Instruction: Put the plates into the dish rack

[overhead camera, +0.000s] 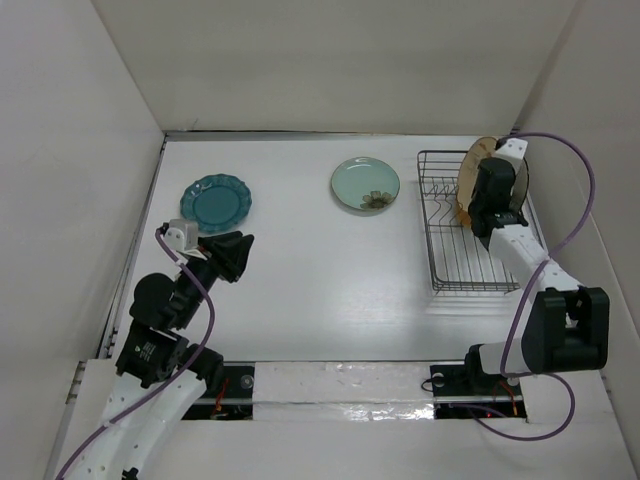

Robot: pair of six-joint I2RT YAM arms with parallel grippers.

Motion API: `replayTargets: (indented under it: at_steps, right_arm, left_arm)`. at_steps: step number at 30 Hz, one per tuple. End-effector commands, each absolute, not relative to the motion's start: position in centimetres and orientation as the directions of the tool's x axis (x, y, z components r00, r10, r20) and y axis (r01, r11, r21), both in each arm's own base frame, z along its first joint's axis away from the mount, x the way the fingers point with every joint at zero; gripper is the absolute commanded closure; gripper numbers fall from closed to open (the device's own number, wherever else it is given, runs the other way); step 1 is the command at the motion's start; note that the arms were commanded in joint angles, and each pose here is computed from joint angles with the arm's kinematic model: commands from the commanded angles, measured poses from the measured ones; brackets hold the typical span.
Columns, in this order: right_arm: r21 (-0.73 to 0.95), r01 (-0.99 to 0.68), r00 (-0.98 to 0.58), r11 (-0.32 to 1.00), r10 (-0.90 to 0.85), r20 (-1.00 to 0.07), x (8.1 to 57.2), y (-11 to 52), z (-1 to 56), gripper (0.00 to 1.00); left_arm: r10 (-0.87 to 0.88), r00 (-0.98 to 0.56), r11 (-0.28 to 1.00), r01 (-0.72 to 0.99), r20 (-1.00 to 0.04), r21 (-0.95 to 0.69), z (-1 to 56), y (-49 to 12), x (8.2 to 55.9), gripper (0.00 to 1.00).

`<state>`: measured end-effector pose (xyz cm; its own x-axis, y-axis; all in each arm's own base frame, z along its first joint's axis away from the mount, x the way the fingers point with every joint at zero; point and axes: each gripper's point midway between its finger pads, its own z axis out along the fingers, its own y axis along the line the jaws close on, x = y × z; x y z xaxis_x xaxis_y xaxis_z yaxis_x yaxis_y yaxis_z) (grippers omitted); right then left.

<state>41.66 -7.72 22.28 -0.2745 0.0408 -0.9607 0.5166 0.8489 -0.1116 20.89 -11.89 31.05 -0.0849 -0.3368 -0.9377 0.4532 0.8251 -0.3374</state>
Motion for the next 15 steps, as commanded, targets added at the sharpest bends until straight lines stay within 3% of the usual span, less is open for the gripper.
replayTargets:
  at_steps: [1, 9, 15]
  right_arm:
    - [0.017, 0.537, -0.048, 0.843, 0.050, -0.998, 42.3, -7.6, 27.0, 1.00]
    - [0.026, 0.505, -0.074, 0.863, 0.073, -0.995, 42.4, -6.6, 24.2, 1.00]
    - [0.045, 0.511, -0.072, 0.858, 0.094, -0.993, 41.7, -5.6, 24.0, 0.83]
  left_arm:
    - [-0.335, -0.066, 0.820, 0.471, -0.940, -0.325, 31.6, -12.2, 21.2, 0.71]
    - [-0.332, -0.074, 0.824, 0.464, -0.941, -0.327, 31.4, -12.3, 21.4, 0.71]
    - [-0.331, -0.075, 0.826, 0.459, -0.941, -0.327, 31.3, -12.2, 21.5, 0.70]
